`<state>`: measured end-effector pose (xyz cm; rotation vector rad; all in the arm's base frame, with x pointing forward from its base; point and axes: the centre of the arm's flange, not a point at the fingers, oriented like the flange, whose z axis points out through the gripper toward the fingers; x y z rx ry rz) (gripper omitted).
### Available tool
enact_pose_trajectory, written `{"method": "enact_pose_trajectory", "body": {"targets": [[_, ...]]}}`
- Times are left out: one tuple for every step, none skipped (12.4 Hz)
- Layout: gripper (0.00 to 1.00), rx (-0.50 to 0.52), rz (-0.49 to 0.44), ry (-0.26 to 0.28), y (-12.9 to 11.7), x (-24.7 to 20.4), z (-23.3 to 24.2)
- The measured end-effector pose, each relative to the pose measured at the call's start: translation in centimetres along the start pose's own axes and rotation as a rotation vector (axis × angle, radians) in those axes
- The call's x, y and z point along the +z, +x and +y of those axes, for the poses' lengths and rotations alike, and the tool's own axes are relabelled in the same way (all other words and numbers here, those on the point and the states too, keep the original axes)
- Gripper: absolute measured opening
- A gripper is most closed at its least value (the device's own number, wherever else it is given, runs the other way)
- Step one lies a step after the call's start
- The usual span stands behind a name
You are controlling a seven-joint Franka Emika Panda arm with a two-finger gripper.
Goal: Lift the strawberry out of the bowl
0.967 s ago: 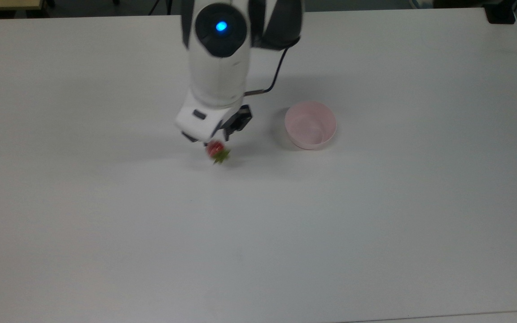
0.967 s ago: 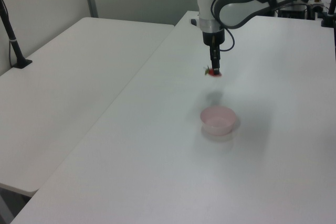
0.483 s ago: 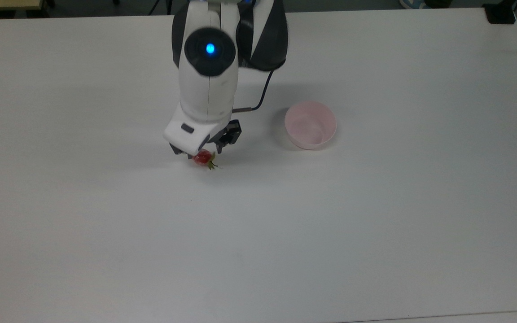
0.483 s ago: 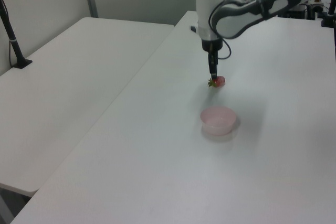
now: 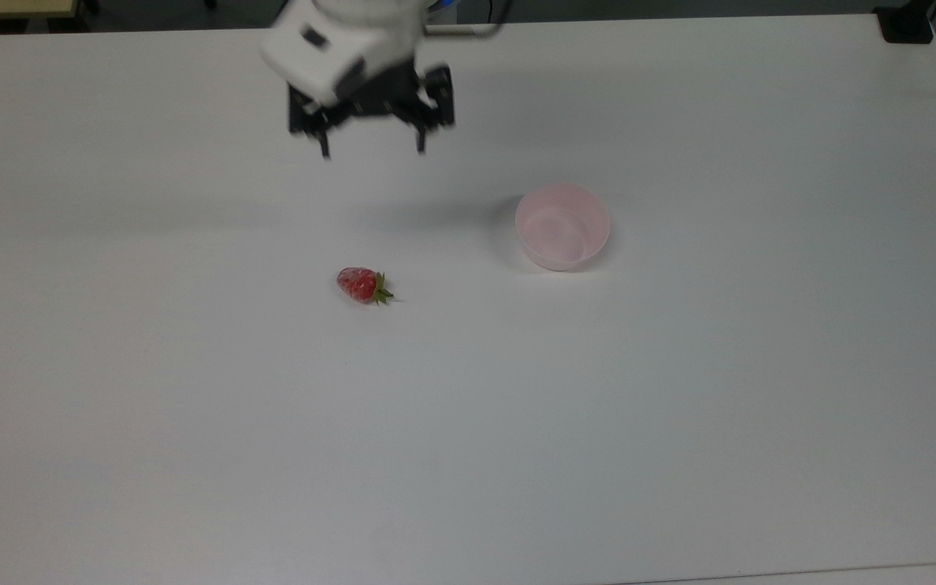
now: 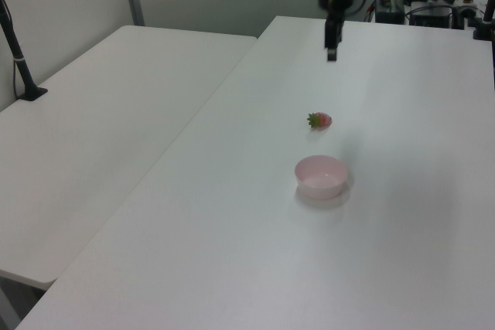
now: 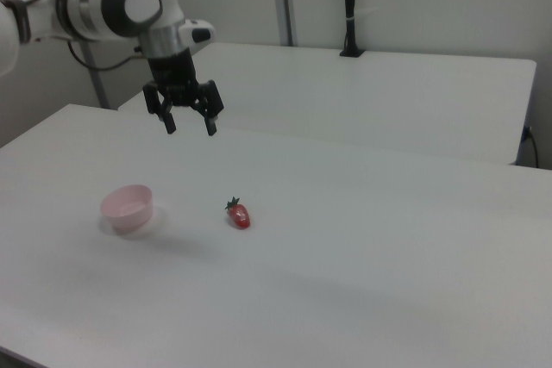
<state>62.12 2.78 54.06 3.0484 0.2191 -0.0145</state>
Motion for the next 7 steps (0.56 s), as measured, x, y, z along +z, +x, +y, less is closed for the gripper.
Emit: {"method": "enact_pose_trajectory", "body": {"targets": [[1.0,0.027,-0.001,0.008,-1.3,-1.5,1.6],[1.0,0.046,-0.004,0.013,-2.1,-2.2,2.8],[1.0,0.061,-0.01,0.02,-2.9,-2.6,3.8],[1.0,0.073,-0.019,0.025,-3.6,-2.9,4.5],[1.0,0.082,-0.025,0.03,-4.1,-3.2,5.1],[1.0,0.09,-0.029,0.036,-4.5,-3.4,5.5],[1.0,0.095,-0.033,0.04,-4.8,-3.4,5.7]]}}
